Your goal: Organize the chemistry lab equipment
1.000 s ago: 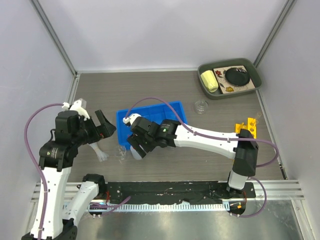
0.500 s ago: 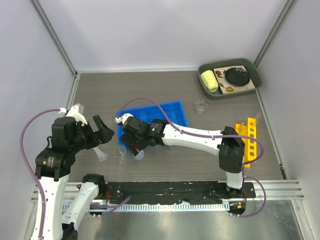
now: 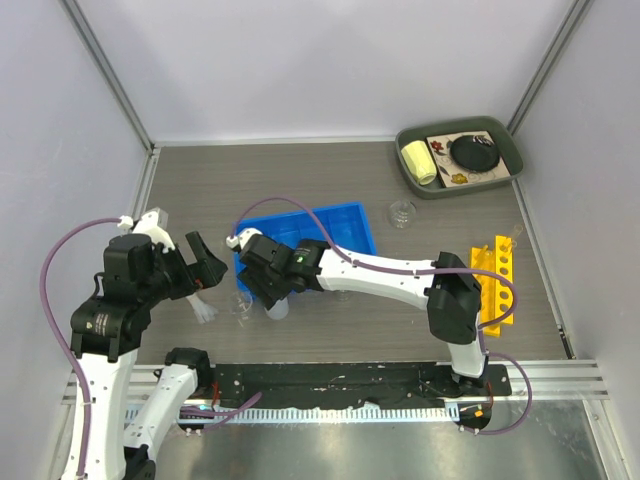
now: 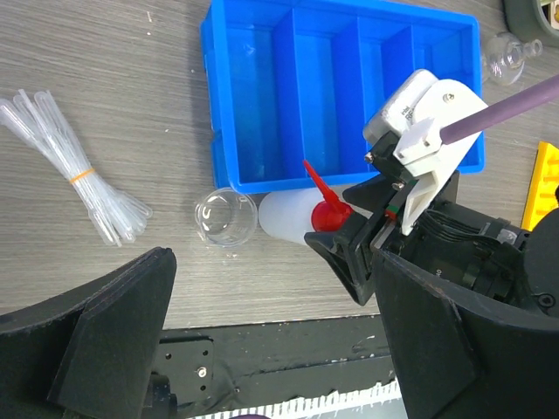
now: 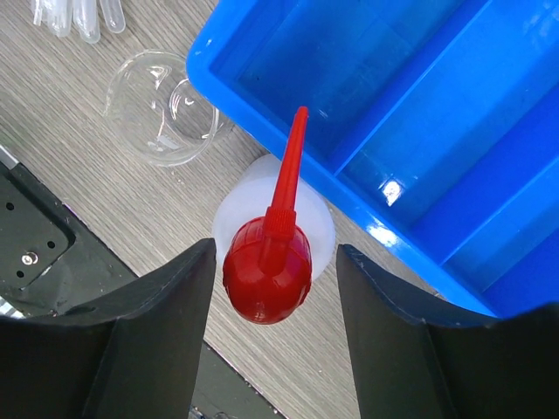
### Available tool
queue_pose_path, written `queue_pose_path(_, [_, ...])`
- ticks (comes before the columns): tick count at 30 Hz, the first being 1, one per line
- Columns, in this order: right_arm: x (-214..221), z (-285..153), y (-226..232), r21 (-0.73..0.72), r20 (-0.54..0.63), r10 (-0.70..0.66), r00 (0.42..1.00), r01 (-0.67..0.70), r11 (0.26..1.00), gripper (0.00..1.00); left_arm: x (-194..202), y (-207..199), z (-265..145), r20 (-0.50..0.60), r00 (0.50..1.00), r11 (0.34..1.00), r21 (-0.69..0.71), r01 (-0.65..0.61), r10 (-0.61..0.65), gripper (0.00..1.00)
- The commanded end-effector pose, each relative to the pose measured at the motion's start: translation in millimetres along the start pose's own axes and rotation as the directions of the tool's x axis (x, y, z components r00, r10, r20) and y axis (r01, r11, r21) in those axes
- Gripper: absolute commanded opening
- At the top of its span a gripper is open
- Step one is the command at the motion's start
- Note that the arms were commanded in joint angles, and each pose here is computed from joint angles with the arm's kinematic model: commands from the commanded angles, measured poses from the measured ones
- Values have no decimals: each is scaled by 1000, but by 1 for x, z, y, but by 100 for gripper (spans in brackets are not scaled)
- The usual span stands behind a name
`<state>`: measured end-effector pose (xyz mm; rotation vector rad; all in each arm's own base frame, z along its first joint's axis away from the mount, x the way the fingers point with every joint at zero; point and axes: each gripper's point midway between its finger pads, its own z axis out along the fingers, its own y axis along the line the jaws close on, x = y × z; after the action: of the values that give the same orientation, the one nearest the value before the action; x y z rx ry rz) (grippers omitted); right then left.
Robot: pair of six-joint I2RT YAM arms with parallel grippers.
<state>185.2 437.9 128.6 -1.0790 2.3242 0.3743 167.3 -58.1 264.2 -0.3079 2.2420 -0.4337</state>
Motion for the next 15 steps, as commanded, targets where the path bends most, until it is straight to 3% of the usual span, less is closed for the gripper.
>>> queue_pose_path(1, [-28,-9,3,-8,84,1,996,-1,1000,61,-5,0,-5,25,1000,1000,-2,-17,17,100])
queue_pose_path(7, [-28,-9,4,-9,82,0,997,1,1000,40,-4,0,-5,21,1000,1000,-1,-19,19,100])
queue_pose_path(11, [-28,-13,2,-6,80,10,997,-9,1000,19,-4,0,-6,21,1000,1000,-1,-19,19,100])
queue_pose_path(15, [-28,-33,2,-22,90,36,995,-34,999,9,-5,-1,-8,22,1000,1000,2,-16,16,100])
